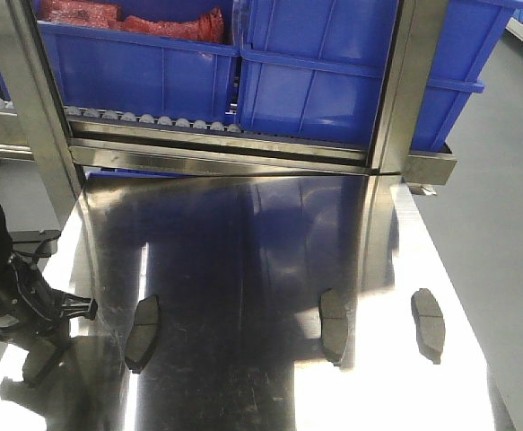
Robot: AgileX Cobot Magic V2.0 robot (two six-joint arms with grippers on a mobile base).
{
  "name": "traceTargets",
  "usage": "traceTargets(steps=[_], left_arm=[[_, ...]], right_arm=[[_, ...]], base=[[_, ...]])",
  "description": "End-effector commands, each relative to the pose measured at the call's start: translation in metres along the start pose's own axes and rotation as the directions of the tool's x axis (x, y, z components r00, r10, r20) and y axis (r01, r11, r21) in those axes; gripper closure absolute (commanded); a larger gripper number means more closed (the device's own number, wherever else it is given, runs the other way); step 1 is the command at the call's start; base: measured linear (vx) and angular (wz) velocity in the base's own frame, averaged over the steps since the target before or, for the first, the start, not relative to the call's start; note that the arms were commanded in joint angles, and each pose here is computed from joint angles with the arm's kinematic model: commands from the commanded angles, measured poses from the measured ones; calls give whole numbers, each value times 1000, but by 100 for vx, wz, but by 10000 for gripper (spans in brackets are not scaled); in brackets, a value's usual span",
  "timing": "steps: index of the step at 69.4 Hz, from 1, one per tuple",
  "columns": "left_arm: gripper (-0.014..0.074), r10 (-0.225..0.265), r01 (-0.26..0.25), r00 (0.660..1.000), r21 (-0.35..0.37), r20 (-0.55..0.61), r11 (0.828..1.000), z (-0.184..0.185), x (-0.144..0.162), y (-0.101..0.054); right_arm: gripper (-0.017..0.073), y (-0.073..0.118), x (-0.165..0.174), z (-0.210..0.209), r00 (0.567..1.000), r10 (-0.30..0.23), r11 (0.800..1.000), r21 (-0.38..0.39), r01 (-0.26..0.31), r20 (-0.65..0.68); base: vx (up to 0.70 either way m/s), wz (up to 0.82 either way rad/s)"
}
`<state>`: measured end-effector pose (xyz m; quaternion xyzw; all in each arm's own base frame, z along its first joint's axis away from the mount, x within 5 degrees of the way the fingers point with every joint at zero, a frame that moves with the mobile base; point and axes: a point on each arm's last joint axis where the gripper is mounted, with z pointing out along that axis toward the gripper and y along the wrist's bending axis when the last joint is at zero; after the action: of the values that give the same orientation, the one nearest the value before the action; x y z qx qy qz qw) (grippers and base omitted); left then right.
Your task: Move and align brake pads A on conveyor
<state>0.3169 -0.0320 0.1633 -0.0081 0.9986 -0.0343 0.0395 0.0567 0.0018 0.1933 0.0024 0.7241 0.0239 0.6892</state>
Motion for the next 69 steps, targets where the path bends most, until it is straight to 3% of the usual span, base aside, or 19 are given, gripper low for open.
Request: traceTargets(steps=[1,12,23,28,38,44,57,69], left_arm=[[603,0,-2,997,26,76,1000,-22,-3,-5],[601,12,-20,977,37,212,999,-57,1,-7],[601,55,-75,914,34,401,997,-108,15,-8],[601,90,-113,865,17,494,993,-128,28,-8],[601,110,-138,785,-1,610,990,-153,59,-5],[601,119,-148,715,-17,688,989,-162,80,-3],[601,99,-142,548,-25,831,990,-175,126,2],[601,38,-138,449,27,893,990,-178,164,4]], right_arm=[[566,0,-4,-1,997,-11,1000,7,10,78],[566,0,-4,-1,997,-11,1000,7,10,78],[566,0,-4,-1,997,-11,1000,7,10,78],[566,0,-4,-1,997,-11,1000,7,10,78],[566,0,-4,-1,997,-11,1000,7,10,78],[566,0,-4,-1,997,-11,1000,7,10,78],[566,0,-4,-1,997,-11,1000,7,10,78],[566,0,-4,-1,997,-11,1000,7,10,78]], base=[[0,0],[0,0],[0,0],[0,0],[0,0],[0,0],[0,0],[0,0]])
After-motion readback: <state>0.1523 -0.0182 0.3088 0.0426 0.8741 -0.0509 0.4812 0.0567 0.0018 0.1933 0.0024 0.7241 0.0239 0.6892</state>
